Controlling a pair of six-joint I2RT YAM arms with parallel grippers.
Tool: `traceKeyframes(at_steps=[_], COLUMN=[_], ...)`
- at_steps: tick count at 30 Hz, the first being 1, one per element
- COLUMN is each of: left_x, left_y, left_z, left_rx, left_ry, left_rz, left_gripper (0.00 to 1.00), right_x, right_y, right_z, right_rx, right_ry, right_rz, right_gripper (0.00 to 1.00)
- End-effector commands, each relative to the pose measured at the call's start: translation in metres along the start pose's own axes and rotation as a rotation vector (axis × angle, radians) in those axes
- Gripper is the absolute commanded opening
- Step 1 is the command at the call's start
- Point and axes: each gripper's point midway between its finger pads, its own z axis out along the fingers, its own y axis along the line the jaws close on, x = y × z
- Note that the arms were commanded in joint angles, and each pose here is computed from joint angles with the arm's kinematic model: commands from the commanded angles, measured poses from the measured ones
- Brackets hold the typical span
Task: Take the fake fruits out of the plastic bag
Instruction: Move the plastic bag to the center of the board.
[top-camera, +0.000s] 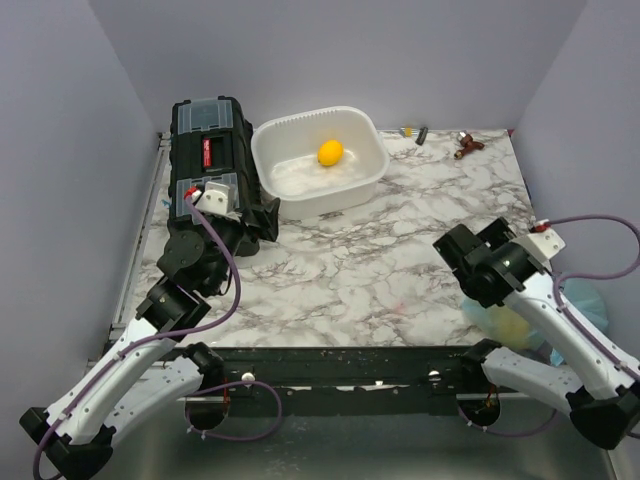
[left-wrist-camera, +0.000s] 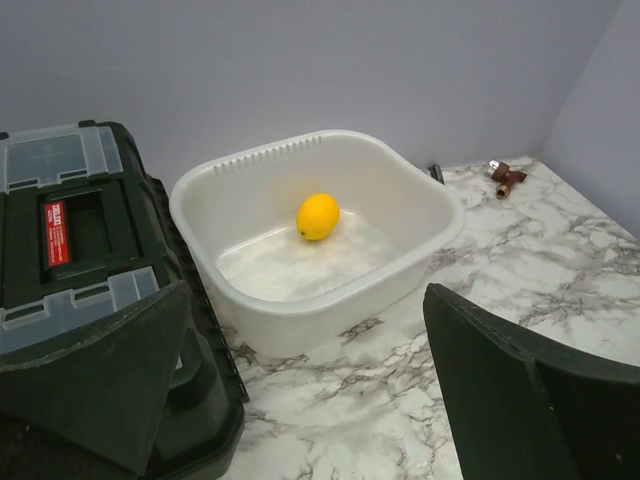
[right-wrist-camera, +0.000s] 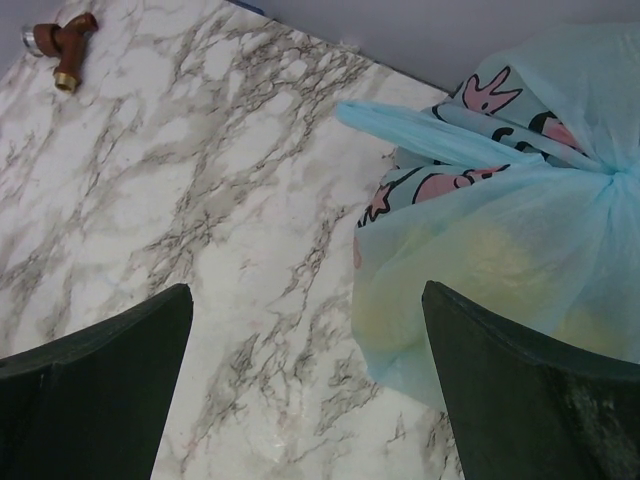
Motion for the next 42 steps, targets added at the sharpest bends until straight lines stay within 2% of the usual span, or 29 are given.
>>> traceKeyframes(at_steps=[1,5,9,13,18,21,26,30,35,37,38,40,41,42], left_x=[-0.006,-0.004,-0.002,0.002,0.011,0.015,0.02,0.024,0.026,0.027,0.029,0.029,0.029,0.03], left_y=[-0.009,-0.01,-0.014,-0.019,-0.026,-0.03,-0.035,-0.038,-0.044,-0.045,-0.045,-0.046,-0.046,-0.046], left_z=[0.0,0.001,0.002,0.005,0.008,0.01,0.013,0.015,0.017,0.017,0.018,0.018,0.018,0.018], left_rx=[0.04,0.045,0.063,0.082,0.108,0.122,0.14,0.15,0.175,0.179,0.178,0.181,0.181,0.182], left_ry=[-0.004,0.002,0.009,0.024,0.064,0.083,0.106,0.125,0.141,0.149,0.154,0.155,0.156,0.157], left_rz=[-0.02,-0.024,-0.034,-0.044,-0.053,-0.057,-0.062,-0.064,-0.076,-0.077,-0.077,-0.078,-0.079,-0.079], left_gripper=[0.99,0.99,0.99,0.99,0.99,0.99,0.99,0.99,0.99,0.99,0.99,0.99,0.99,0.99], right_x=[-0.015,-0.003,0.005,-0.005,-0.005,-0.001,0.025,0.027,0.04,0.041,0.04,0.034,0.031,0.027], right_y=[0.015,0.015,0.003,-0.013,-0.043,-0.038,-0.016,-0.034,-0.048,-0.056,-0.058,-0.06,-0.06,-0.06], right_z=[0.017,0.063,0.089,0.104,0.144,0.165,0.189,0.184,0.182,0.179,0.177,0.175,0.174,0.173], right_rx=[0.089,0.287,0.413,0.5,0.607,0.582,0.474,0.604,0.655,0.693,0.705,0.719,0.723,0.726], right_ry=[-0.112,-0.074,-0.049,-0.083,-0.024,-0.005,0.107,0.087,0.094,0.079,0.069,0.045,0.037,0.03], right_rz=[0.016,-0.109,-0.181,-0.179,-0.198,-0.268,-0.371,-0.365,-0.385,-0.386,-0.387,-0.394,-0.399,-0.397], right_gripper=[1.0,1.0,1.0,1.0,1.0,1.0,1.0,1.0,1.0,0.94,0.88,0.67,0.5,0.37])
